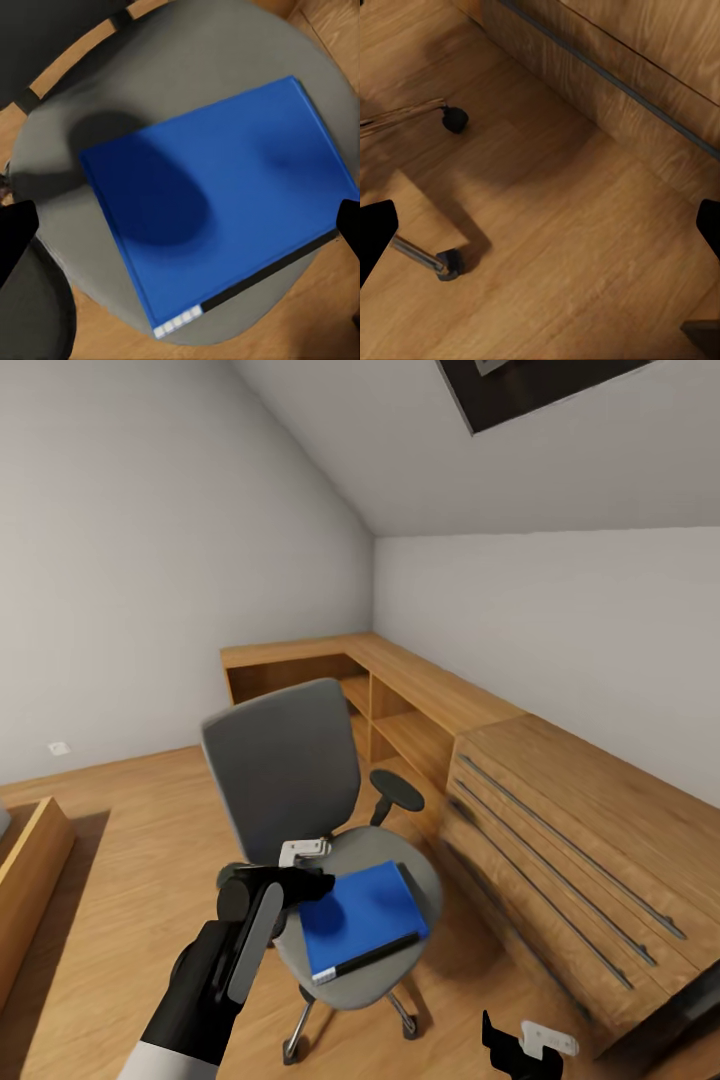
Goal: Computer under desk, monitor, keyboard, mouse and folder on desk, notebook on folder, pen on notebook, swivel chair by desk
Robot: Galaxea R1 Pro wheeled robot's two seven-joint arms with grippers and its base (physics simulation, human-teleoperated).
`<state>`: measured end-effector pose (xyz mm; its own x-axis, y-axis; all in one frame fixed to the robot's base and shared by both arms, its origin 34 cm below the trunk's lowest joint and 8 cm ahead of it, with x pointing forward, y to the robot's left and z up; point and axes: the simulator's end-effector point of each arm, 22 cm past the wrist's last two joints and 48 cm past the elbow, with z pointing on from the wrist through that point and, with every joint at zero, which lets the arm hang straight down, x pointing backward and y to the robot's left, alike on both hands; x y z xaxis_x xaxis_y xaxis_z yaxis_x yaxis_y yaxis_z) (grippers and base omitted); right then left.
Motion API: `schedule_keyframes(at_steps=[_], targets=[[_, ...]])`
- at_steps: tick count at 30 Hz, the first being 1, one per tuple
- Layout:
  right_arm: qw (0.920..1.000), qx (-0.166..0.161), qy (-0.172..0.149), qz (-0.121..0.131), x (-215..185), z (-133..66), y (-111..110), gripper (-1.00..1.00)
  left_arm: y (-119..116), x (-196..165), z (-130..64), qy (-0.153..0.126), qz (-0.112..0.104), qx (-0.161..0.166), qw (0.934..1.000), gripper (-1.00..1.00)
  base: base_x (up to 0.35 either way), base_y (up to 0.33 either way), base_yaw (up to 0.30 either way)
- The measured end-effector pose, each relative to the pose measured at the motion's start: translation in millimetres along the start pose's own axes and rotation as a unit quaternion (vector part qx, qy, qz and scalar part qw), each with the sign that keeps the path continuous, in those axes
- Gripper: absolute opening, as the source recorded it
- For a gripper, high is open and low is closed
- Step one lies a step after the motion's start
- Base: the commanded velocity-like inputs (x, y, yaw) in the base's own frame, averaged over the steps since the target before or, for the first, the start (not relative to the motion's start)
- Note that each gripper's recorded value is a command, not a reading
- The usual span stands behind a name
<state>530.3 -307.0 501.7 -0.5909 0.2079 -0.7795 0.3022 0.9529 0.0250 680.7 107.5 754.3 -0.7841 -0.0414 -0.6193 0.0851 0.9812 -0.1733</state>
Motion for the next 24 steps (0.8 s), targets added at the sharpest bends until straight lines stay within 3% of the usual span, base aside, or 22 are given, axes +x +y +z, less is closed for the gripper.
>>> schedule_keyframes(at_steps=[12,24], targets=[[1.0000,0.000,0.001,0.001,1,-0.4,1,1.00,1,4,2.4,0.005,-0.001,0.000,1.0000,1.00,0.112,-0.163,0.000],[1.0000,-0.001,0.002,0.000,3,0.5,1,1.00,5,41,23.0,0.053,-0.003,-0.002,0.9986,1.00,0.010,-0.014,0.000]])
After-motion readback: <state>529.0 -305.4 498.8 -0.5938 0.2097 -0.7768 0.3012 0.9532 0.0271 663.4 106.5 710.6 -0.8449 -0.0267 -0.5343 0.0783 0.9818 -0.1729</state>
